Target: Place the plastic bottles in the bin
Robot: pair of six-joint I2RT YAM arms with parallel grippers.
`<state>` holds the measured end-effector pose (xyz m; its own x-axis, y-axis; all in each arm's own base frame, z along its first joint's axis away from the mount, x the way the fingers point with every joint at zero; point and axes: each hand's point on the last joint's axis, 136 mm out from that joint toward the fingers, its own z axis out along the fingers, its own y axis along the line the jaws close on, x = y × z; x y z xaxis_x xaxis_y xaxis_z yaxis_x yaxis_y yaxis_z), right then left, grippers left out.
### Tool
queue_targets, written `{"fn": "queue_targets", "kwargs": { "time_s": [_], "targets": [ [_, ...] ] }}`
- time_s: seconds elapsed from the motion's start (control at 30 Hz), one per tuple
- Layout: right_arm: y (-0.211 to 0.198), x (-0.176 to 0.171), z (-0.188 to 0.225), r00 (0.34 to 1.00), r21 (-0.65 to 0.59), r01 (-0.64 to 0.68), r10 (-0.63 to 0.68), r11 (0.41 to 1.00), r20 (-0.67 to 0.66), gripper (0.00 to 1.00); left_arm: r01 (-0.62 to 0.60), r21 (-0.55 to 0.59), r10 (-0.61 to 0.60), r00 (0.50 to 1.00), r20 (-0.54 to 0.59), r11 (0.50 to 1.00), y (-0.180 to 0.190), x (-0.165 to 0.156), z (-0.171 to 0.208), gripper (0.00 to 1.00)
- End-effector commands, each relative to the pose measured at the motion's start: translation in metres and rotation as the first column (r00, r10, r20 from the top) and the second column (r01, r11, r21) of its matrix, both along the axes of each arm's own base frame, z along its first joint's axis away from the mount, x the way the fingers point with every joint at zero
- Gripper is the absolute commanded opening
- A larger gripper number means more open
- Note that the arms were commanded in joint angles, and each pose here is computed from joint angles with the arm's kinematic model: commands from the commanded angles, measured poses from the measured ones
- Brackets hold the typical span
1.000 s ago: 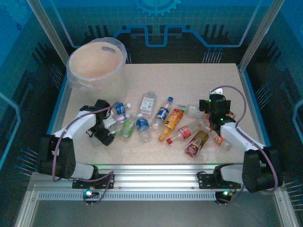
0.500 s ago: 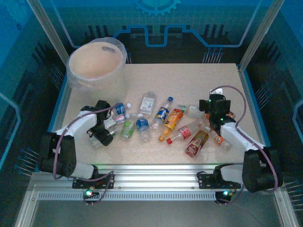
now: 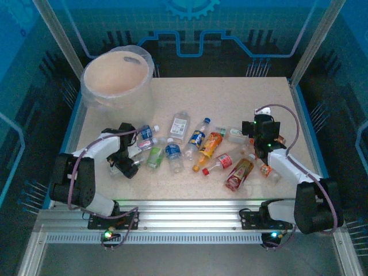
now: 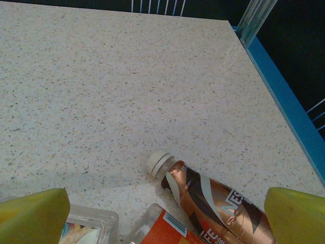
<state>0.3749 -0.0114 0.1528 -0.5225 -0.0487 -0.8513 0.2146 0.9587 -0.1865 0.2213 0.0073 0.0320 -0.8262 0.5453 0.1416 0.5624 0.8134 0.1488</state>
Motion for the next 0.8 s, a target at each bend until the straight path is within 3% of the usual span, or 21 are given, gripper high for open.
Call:
{"fn": "queue_targets", "kwargs": {
  "time_s": [0.0, 0.23, 0.67, 0.77],
  "targets": [
    [-0.003, 0.003, 0.002, 1.0, -0.012, 0.014, -0.014, 1.0, 0.008, 1.0, 0.023, 0.008, -0.022, 0.999, -0.026, 1.0, 0.001, -0.005, -0.003, 0.92],
    [-0.008, 0.002, 0.003, 0.999, -0.026, 0.042, -0.041, 0.999, 0.009, 1.0, 0.027, 0.018, -0.026, 0.999, -0.026, 0.999, 0.003, -0.007, -0.001, 0.89],
    [-0.016, 0.0, 0.005, 0.996, -0.038, 0.089, -0.088, 0.995, 0.02, 1.0, 0.032, 0.014, -0.032, 0.999, -0.009, 0.999, 0.001, -0.007, 0.006, 0.74],
    [-0.017, -0.001, 0.005, 0.995, -0.04, 0.094, -0.093, 0.995, 0.021, 1.0, 0.038, 0.02, -0.038, 0.999, -0.002, 0.999, 0.001, -0.009, 0.009, 0.62]
  ]
}}
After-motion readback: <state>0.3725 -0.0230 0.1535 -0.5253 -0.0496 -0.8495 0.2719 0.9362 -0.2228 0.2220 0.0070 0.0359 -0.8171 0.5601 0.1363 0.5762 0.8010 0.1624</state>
